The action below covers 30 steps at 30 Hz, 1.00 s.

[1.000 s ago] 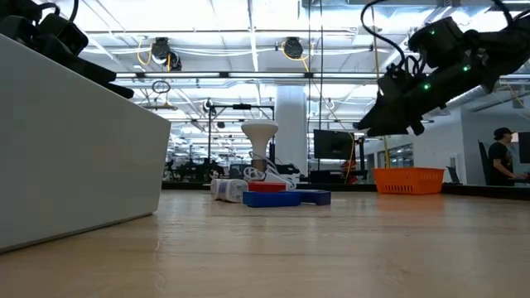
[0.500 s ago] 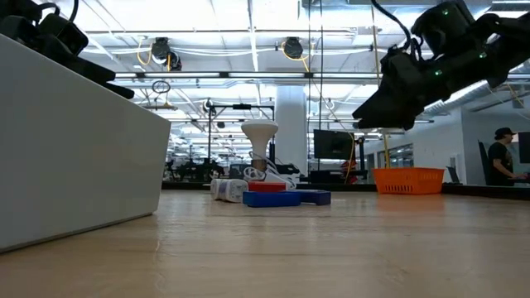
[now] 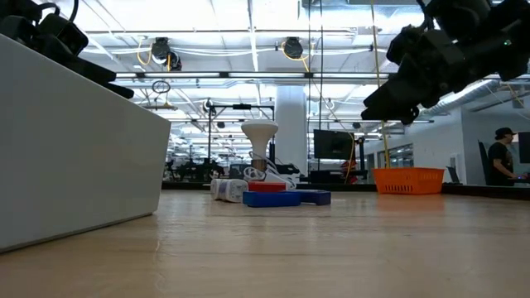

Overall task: Pick & Place Office items
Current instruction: Put the top blue digital clock into the orange bin

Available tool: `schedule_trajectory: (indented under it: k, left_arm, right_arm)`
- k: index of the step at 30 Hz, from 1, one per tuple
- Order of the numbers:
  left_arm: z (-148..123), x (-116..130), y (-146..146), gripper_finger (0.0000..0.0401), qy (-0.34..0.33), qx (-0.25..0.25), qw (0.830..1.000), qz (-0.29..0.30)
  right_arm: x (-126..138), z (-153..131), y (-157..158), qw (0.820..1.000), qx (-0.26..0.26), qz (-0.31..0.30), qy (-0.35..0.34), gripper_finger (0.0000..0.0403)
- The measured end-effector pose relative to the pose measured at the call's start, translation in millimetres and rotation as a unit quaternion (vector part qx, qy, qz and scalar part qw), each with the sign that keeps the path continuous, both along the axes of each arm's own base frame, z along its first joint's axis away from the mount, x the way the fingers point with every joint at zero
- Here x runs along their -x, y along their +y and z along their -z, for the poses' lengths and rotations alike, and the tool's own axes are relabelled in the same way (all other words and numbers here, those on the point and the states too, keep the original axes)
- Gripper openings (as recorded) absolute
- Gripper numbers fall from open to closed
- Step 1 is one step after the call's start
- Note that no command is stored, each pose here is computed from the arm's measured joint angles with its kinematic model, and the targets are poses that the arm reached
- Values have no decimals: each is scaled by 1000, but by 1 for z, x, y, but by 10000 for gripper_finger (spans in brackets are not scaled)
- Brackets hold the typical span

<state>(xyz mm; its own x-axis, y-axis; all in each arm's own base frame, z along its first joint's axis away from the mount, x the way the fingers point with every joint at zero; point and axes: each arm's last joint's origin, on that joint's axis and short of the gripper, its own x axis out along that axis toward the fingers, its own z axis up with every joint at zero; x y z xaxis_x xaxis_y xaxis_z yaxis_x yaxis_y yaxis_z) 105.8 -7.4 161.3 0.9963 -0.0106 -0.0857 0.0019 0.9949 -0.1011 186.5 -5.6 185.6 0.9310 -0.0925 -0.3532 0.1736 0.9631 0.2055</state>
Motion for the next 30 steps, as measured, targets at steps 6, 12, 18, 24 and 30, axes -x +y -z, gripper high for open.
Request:
schedule_trajectory:
  k: [6, 12, 18, 24, 30]
  left_arm:
    - [0, 0, 0, 254, 0, 0, 1000, 0]
    - [0, 0, 0, 268, 0, 0, 1000, 0]
    - [0, 0, 0, 267, 0, 0, 1000, 0]
    - [0, 0, 0, 253, 0, 0, 1000, 0]
    - [0, 0, 0, 246, 0, 0, 1000, 0]
  right_arm:
    - [0, 0, 13, 999, 0, -36, 0, 210]
    - [1, 0, 25, 998, 0, -67, 0, 210]
    - [2, 0, 34, 996, 0, -92, 0, 210]
    - [3, 0, 42, 994, 1, -112, 0, 210]
    - [5, 0, 47, 992, 2, -129, 0, 210]
